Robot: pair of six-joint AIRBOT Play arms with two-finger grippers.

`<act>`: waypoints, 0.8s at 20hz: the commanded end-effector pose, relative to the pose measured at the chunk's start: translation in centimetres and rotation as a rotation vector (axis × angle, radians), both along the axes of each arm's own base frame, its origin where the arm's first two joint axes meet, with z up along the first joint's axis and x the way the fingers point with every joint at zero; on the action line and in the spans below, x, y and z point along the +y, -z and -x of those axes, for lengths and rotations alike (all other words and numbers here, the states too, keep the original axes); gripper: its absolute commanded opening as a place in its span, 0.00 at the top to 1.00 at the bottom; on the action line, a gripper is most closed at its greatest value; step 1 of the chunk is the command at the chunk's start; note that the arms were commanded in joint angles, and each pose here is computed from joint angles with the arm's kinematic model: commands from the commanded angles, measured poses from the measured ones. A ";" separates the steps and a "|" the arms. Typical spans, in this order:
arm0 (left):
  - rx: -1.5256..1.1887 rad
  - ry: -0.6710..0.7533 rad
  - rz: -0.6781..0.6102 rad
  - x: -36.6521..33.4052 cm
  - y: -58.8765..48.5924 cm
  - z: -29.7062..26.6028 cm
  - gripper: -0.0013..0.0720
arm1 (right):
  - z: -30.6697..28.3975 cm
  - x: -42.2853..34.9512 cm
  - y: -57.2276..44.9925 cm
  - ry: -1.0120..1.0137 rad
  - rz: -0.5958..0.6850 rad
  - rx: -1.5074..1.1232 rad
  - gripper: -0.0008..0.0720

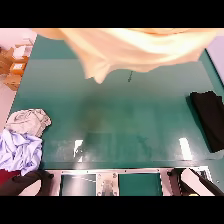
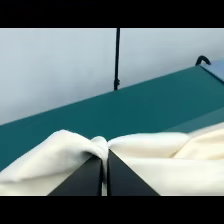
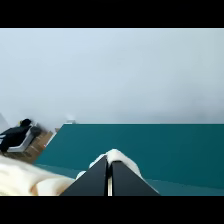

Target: Fold the shirts.

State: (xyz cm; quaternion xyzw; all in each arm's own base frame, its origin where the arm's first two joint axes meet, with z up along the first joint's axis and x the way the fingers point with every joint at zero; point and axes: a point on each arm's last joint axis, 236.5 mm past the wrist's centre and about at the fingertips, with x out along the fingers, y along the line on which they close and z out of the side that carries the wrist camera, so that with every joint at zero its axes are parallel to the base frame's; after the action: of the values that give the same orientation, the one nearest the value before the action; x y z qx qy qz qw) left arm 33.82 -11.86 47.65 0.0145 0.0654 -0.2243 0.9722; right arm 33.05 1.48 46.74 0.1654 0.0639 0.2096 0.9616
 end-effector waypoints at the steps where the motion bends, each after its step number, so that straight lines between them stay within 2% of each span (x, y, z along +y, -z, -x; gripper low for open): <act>1: 0.032 -0.012 -0.046 0.9 0.4 3.9 0.94 | 1.2 0.3 -1.6 0.022 0.016 -0.035 0.97; 3: 0.201 -0.003 -0.072 0.6 5.7 2.4 0.94 | -0.1 -0.4 0.6 0.018 -0.019 0.025 0.97; 6: 0.396 -0.014 -0.059 0.2 14.8 -1.6 0.94 | -3.9 -1.3 9.5 0.006 -0.096 0.242 0.97; 11: 0.650 0.005 0.173 -3.0 32.2 -5.6 0.94 | -8.6 -1.3 32.4 0.025 -0.236 0.682 0.97; 16: 0.943 0.035 0.266 -5.2 45.4 -4.6 0.94 | -9.6 -1.3 47.8 0.049 -0.350 0.997 0.97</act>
State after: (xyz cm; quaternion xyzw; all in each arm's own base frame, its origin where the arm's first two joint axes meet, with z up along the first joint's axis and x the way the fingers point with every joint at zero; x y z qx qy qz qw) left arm 39.34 -15.82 8.74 -0.1583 0.4181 -0.2301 0.8644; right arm 43.20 -0.28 7.44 0.3788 0.4075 0.1165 0.8227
